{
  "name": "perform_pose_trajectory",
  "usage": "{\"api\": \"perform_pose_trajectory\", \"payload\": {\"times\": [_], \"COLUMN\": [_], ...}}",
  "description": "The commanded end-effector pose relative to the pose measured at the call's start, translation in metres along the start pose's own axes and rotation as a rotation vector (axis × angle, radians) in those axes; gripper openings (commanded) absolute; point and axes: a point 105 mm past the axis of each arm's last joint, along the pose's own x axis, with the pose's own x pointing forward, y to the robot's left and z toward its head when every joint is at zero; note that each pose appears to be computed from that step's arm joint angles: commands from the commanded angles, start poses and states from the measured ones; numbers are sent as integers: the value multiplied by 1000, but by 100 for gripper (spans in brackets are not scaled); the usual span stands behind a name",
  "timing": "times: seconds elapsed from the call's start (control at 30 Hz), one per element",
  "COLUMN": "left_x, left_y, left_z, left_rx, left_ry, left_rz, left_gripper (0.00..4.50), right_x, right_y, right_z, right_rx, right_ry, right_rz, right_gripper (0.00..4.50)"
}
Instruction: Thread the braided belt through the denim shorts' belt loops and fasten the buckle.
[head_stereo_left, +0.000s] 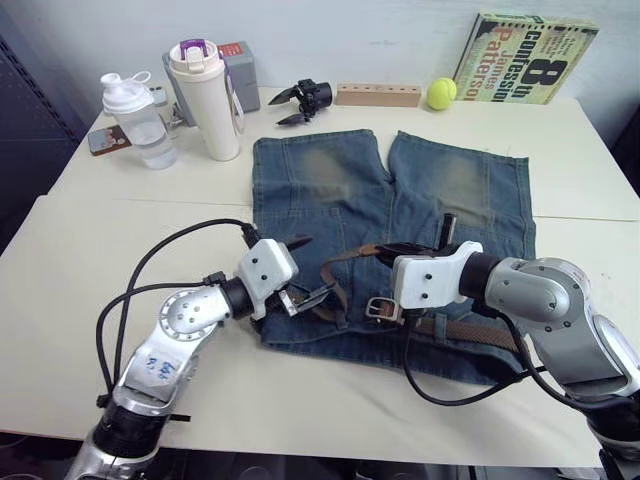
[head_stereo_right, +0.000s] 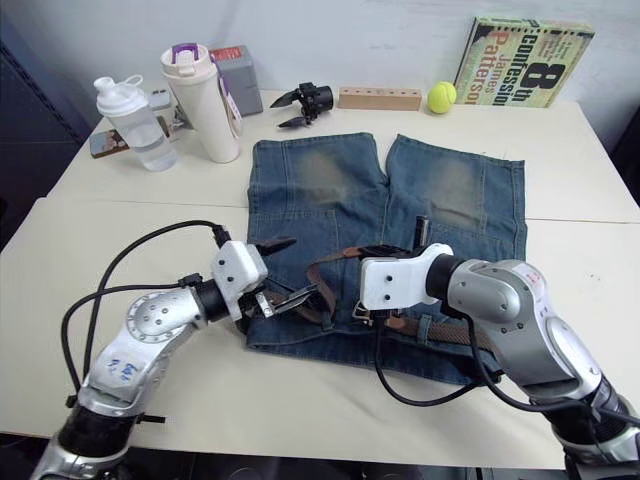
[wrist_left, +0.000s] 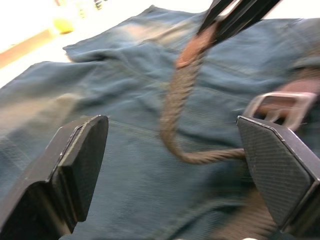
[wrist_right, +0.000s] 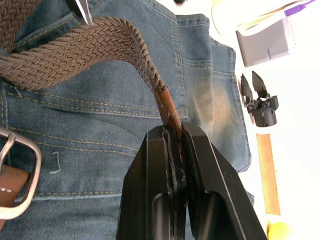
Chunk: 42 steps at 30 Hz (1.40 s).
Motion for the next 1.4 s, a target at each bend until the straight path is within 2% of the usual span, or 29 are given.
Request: {"api": "perform_pose_trajectory", "payload": {"times": [0.03,0.17,0.2,0.23,0.3,0.43,0.5,0.53,0.9,1.03,1.07,1.1,1.23,1.27,1.4], "left_x": [7,10,10,10,8,8,9,9,9,9,8,7,-5,-6,-14], "left_y": [3,-5,-6,-8,-8,-8,-7,-7,-3,-5,-5,-6,-6,-5,-10], "left_z": [16,11,10,10,7,3,2,2,1,1,0,0,-12,-12,-24], "left_rx": [90,104,102,109,120,120,92,89,34,10,-11,-28,-197,-215,-265], "left_ry": [-59,-40,-35,-32,-17,1,4,6,-2,-10,-13,-15,-19,-22,12], "left_rz": [38,6,-2,-9,-11,-6,5,6,35,30,30,30,33,34,22], "left_gripper": [448,448,408,394,316,118,32,5,5,0,0,0,0,0,0], "right_x": [-3,-4,-5,-5,-5,-5,-5,-5,-5,-6,-6,-7,-11,-12,-27], "right_y": [-6,-5,-6,-6,-7,-7,-8,-8,-6,-6,-7,-7,-10,-10,8], "right_z": [12,13,13,13,13,13,15,15,25,26,26,26,23,22,6], "right_rx": [-46,-56,-55,-54,-54,-53,-51,-51,-35,-14,-9,-6,71,79,163], "right_ry": [-33,-28,-29,-29,-28,-30,-36,-38,-83,-92,-91,-91,-74,-70,1], "right_rz": [-30,-27,-27,-27,-31,-33,-35,-35,-36,-40,-49,-56,-89,-89,-68], "right_gripper": [0,0,0,0,0,0,0,0,0,149,209,235,419,448,448]}}
